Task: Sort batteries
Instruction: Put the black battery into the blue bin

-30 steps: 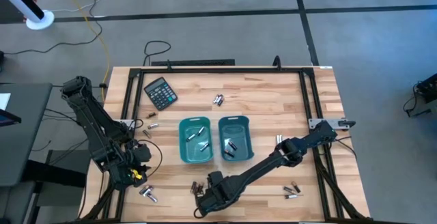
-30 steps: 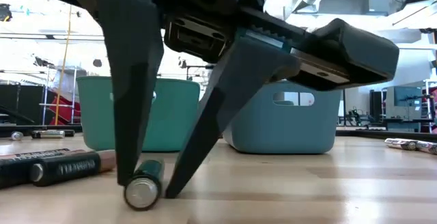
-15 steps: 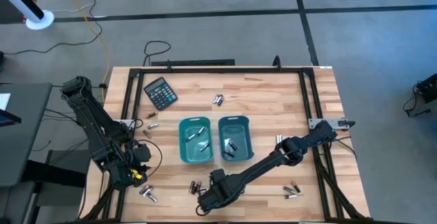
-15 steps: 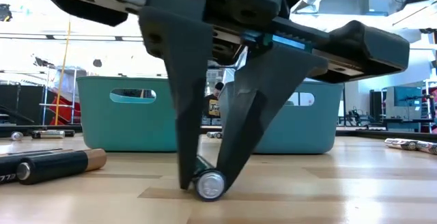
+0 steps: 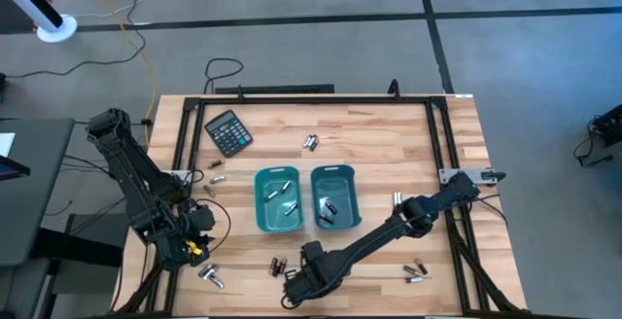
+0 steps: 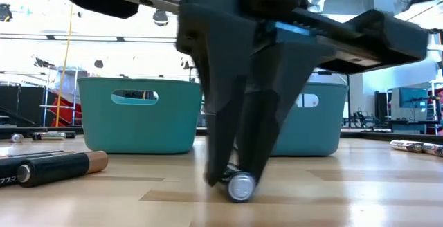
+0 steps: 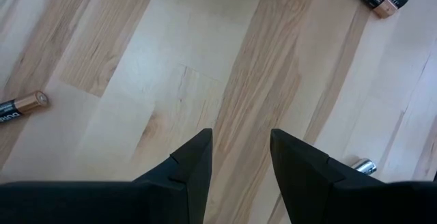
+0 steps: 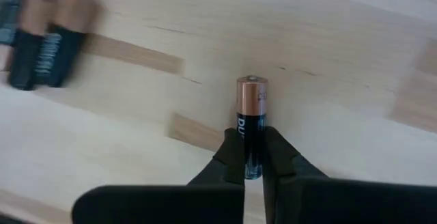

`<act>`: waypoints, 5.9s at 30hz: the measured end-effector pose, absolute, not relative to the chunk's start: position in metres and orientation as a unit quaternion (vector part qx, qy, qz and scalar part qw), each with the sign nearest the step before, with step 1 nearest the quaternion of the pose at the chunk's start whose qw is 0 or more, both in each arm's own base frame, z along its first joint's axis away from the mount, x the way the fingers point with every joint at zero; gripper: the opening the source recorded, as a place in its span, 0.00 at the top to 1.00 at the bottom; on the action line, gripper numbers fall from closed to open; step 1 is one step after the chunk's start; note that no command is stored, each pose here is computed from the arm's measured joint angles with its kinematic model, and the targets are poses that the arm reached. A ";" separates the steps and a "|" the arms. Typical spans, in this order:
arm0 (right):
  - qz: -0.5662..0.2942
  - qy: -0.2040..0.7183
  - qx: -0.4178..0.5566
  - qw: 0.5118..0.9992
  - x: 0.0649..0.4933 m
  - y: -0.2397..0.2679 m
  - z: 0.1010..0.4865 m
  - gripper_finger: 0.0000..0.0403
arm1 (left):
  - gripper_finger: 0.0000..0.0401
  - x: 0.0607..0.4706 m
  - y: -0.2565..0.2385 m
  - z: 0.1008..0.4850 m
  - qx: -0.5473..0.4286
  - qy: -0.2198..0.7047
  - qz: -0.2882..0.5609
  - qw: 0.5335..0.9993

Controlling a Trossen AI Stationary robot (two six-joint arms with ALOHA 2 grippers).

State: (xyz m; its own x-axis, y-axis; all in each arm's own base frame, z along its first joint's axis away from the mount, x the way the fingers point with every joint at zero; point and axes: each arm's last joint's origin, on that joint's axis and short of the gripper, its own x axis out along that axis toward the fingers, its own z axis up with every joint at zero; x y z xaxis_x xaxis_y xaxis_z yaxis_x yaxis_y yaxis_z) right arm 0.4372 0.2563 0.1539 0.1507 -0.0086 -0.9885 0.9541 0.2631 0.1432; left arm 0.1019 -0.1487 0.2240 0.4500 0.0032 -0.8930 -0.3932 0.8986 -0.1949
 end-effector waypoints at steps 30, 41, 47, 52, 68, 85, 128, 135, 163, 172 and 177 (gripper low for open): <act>-0.361 0.458 0.247 0.774 0.384 0.144 0.338 0.96 | 0.65 0.128 -0.133 0.226 -0.278 0.463 0.195 0.818; -0.312 0.595 0.144 0.727 0.391 0.080 0.267 0.96 | 0.65 0.143 -0.126 0.228 -0.330 0.435 0.219 0.809; -0.241 0.585 0.223 0.742 0.381 0.045 0.218 0.96 | 0.65 0.145 -0.125 0.227 -0.344 0.413 0.239 0.809; -0.207 0.587 0.291 0.726 0.370 0.019 0.185 0.96 | 0.65 0.146 -0.124 0.227 -0.346 0.405 0.245 0.810; -0.199 0.604 0.282 0.718 0.364 0.011 0.166 0.80 | 0.65 0.152 -0.117 0.227 -0.365 0.392 0.269 0.800; -0.192 0.566 0.265 0.757 0.351 0.012 0.207 0.77 | 0.65 0.152 -0.117 0.227 -0.369 0.391 0.270 0.799; -0.293 0.427 0.382 0.766 0.174 0.108 0.213 0.77 | 0.65 0.243 0.075 0.333 -0.222 0.314 0.225 0.895; -0.317 0.403 0.405 0.757 0.179 0.089 0.220 0.77 | 0.65 0.295 0.141 0.308 -0.206 0.383 0.197 0.879; -0.374 0.366 0.441 0.729 0.190 0.060 0.222 0.77 | 0.65 0.399 0.215 0.183 -0.194 0.592 0.180 0.761; -0.384 0.360 0.445 0.724 0.191 0.055 0.222 0.77 | 0.65 0.400 0.217 0.182 -0.189 0.582 0.196 0.766; -0.389 0.357 0.448 0.722 0.192 0.052 0.222 0.77 | 0.65 0.397 0.218 0.174 -0.195 0.584 0.200 0.762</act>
State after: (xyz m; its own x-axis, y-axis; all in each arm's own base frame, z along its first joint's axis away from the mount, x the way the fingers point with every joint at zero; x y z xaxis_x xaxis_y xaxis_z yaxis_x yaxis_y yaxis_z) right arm 0.1923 0.0518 0.2216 0.4433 -0.2416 -0.8632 0.8808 0.2959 0.3695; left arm 0.3970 0.2177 0.1736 0.2364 0.0772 -0.9686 -0.5333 0.8436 -0.0629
